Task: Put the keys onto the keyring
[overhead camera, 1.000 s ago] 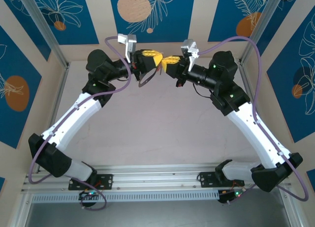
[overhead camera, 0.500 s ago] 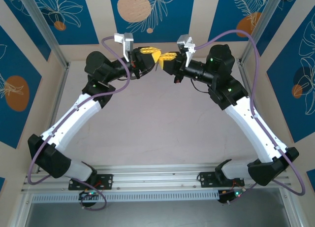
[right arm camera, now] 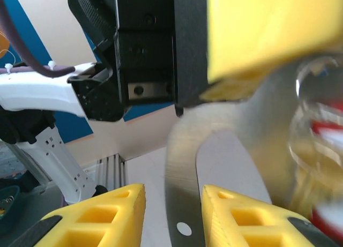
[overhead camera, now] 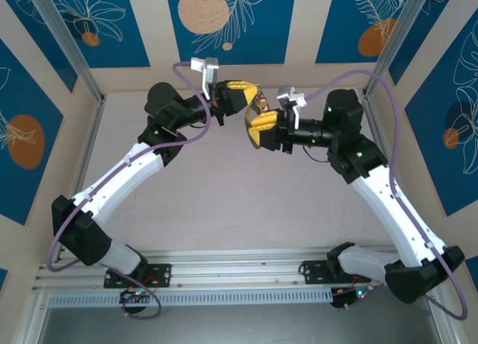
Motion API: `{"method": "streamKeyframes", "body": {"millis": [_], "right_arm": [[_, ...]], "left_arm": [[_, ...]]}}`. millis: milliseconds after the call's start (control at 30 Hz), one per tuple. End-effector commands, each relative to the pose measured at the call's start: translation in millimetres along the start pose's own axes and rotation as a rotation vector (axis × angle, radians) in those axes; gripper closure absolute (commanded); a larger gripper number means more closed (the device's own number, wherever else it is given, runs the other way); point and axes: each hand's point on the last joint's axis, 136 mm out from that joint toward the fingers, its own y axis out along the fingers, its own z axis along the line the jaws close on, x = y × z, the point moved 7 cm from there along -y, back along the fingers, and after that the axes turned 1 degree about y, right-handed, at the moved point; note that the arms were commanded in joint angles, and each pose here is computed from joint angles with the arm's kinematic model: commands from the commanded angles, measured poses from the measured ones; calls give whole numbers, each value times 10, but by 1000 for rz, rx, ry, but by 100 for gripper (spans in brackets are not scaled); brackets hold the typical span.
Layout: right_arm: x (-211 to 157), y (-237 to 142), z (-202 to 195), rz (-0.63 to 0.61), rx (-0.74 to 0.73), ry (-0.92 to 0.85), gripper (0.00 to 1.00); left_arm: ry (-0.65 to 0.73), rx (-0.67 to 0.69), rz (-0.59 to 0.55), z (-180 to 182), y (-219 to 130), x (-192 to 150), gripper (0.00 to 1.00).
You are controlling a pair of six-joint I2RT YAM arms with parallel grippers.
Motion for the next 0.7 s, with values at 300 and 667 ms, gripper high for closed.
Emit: {"method": "streamKeyframes", "body": {"millis": [300, 667], "right_arm": [[237, -513, -61, -216, -156, 65, 75], [464, -404, -274, -298, -133, 109, 79]], "left_arm": [[6, -51, -33, -45, 25, 25, 100], [2, -69, -30, -76, 17, 19, 100]]}}
